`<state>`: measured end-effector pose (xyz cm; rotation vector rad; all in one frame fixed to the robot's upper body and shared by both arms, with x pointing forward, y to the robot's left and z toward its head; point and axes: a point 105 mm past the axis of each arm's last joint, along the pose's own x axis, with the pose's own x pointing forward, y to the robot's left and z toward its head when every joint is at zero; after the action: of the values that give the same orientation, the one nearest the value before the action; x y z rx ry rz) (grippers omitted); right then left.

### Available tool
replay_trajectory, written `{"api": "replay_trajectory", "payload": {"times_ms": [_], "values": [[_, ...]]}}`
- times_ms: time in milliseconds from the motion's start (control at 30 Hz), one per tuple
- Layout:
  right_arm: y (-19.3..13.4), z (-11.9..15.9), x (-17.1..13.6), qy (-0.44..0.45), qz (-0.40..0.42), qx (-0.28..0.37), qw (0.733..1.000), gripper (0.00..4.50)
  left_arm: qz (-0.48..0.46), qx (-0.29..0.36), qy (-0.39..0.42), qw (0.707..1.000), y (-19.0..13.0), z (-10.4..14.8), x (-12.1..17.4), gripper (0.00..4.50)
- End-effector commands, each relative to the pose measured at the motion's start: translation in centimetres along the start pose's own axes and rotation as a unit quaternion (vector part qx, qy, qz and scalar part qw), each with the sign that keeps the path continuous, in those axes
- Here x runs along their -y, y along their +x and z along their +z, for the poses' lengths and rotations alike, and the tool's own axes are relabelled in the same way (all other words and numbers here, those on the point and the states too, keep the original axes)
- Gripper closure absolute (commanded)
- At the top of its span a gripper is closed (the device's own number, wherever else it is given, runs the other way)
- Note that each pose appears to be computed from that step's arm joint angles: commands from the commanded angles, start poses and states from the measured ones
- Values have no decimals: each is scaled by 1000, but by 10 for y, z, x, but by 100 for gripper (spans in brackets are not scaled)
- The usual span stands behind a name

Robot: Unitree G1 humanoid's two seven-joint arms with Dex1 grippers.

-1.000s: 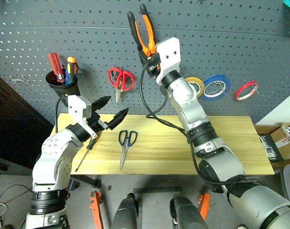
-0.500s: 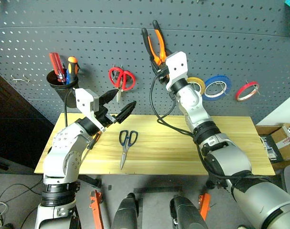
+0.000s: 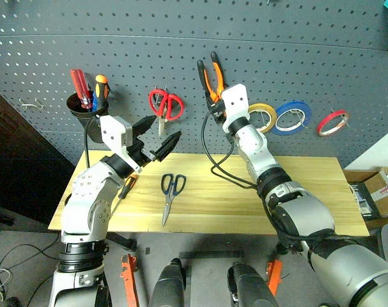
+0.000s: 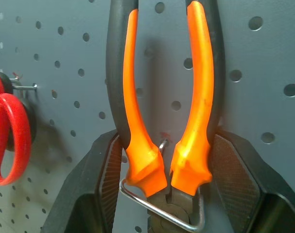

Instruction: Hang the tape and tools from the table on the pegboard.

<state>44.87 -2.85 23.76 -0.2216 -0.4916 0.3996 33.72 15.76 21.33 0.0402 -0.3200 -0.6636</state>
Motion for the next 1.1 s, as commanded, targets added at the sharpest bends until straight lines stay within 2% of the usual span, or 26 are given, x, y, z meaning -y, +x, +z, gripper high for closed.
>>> {"api": "replay_trajectory", "payload": {"times_ms": [33, 200, 233, 300, 433, 533, 600, 667, 767, 900, 1100], "values": [[-7, 1, 25, 17, -38, 5, 999, 170, 16, 13, 15, 1000, 2, 7, -3, 1], [-32, -10, 16, 37, -5, -31, 999, 15, 41, -33, 17, 998, -4, -10, -4, 1], [-42, -9, 9, 48, 13, -37, 998, 6, 52, -56, 13, 997, -7, -19, -4, 1], [-68, -2, -6, 80, 62, -50, 994, 6, 84, -113, 13, 990, -17, -40, -7, 1], [-133, 17, -41, 134, 190, -95, 968, 6, 139, -235, 5, 962, -45, -85, -8, 1], [-166, 20, -50, 166, 226, -153, 947, 6, 168, -309, -10, 936, -61, -109, -4, 1], [-192, 17, -64, 188, 269, -210, 921, 6, 186, -371, -43, 909, -73, -131, 3, 1], [-210, 12, -72, 189, 287, -259, 903, 6, 182, -403, -57, 895, -77, -143, 11, 1], [-215, 12, -74, 196, 283, -285, 894, 6, 188, -447, -70, 872, -81, -158, 14, 1], [-209, 13, -69, 176, 269, -292, 901, 6, 219, -468, -132, 846, -79, -177, 15, 1], [-201, 14, -62, 165, 253, -291, 908, 6, 219, -485, -138, 836, -67, -196, 18, 1]]}}
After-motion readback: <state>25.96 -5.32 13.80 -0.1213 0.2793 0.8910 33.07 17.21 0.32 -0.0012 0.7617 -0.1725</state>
